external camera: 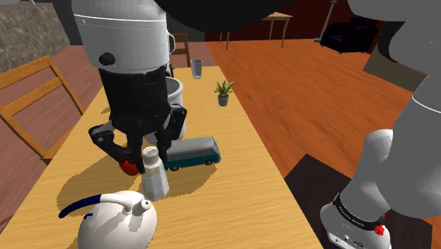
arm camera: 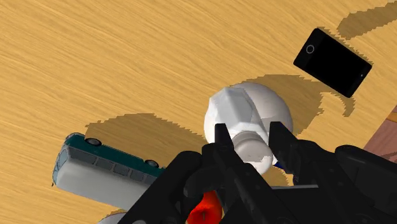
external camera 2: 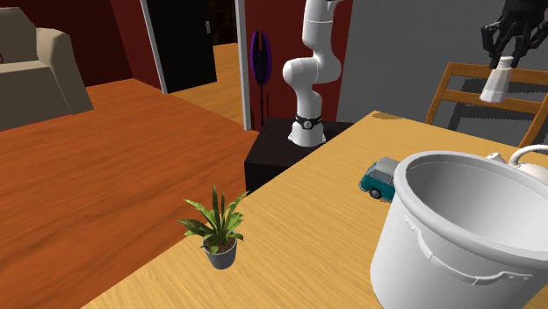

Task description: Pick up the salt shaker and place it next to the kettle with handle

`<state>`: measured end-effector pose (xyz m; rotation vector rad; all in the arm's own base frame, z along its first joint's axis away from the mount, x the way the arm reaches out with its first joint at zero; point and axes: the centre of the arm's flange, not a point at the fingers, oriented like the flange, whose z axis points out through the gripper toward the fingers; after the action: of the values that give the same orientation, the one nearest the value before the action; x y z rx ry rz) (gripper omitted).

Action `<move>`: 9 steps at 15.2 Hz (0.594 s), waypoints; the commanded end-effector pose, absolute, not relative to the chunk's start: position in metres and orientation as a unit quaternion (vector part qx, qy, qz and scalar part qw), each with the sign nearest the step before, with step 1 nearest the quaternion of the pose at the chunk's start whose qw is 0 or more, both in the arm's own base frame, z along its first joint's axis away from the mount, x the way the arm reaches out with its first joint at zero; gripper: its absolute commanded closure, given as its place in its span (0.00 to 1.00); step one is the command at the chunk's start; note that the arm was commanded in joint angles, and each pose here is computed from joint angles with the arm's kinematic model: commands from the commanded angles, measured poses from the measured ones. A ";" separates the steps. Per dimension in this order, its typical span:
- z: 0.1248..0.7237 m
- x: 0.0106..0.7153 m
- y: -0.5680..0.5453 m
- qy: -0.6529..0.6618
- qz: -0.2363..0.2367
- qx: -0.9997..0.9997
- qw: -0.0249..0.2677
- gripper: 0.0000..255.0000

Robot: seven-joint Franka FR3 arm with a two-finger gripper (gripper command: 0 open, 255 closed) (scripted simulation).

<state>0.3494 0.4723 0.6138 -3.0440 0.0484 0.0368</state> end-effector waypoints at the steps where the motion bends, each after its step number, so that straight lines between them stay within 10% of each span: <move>1: 0.615 0.339 0.497 0.017 0.012 -0.999 0.049 1.00; 9: 0.594 0.317 0.544 0.017 0.012 -0.999 0.049 1.00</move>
<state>0.3175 0.5432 0.5998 -3.0440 0.0526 0.0375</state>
